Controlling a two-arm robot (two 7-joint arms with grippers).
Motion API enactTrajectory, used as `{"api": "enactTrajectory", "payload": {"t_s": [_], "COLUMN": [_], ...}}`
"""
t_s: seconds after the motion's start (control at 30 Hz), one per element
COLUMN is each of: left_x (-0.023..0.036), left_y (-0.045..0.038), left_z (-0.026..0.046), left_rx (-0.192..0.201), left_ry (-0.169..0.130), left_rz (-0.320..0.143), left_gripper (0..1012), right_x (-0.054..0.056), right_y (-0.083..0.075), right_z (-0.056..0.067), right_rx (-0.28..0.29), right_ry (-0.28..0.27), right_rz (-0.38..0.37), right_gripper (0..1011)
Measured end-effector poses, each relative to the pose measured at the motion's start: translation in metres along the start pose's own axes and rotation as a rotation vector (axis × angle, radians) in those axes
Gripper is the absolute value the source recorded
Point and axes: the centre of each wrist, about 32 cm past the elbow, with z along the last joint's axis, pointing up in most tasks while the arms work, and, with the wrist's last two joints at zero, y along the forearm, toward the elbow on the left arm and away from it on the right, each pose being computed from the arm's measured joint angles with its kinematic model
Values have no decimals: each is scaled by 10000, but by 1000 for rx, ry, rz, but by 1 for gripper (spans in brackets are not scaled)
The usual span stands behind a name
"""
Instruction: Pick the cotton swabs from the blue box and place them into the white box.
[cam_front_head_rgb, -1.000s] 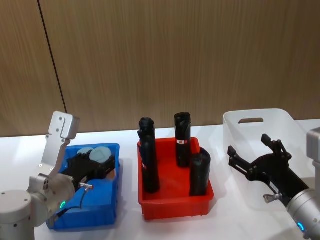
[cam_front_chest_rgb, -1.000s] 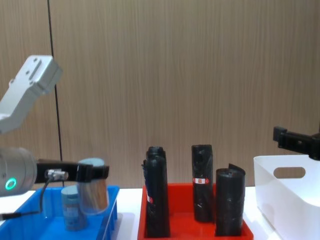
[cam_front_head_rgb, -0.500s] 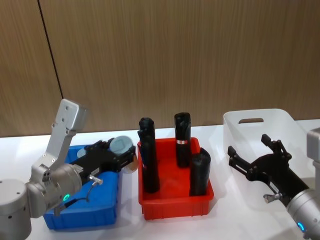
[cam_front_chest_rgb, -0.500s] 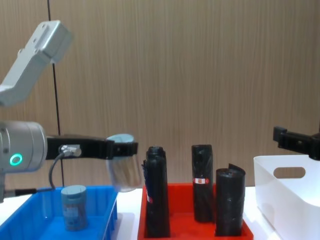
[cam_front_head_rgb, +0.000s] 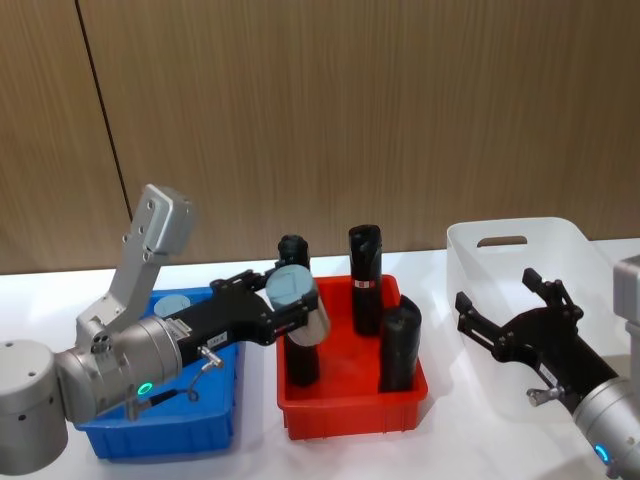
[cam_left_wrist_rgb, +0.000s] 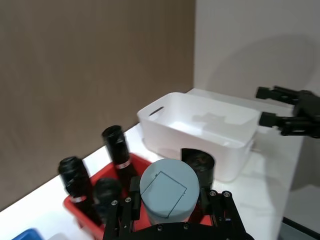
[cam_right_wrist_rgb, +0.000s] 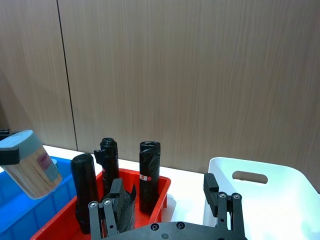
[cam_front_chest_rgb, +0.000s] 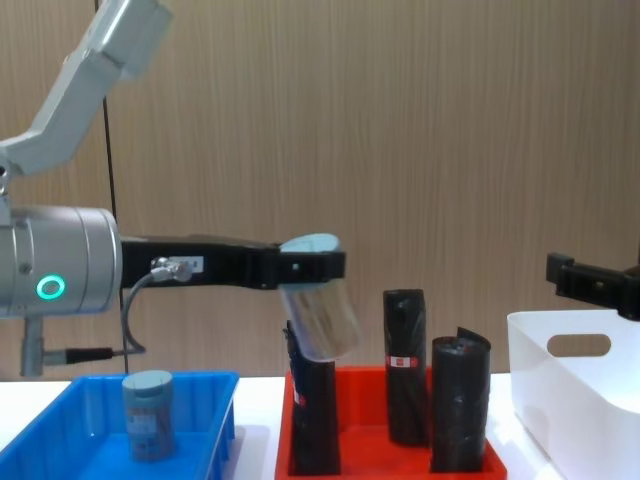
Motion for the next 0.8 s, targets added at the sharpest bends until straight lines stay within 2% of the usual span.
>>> {"api": "enactTrajectory", "payload": {"t_s": [0.4,0.6,0.8], "left_x": [73,103,122], "left_y": [-98,-133,-144], "left_z": [59,86,120], "left_rx": [-45,-54,-45], "left_ry": [-15,-27,-49], "left_rz": [-212,-283,-328], "left_gripper": [670,670,670], "right_x": [0,0,0], "right_y": [0,0,0], "right_z": [0,0,0], "right_rx": [0,0,0], "right_ry": [0,0,0], "right_rz": [0,0,0], "right_gripper": [1002,1002,1002]}}
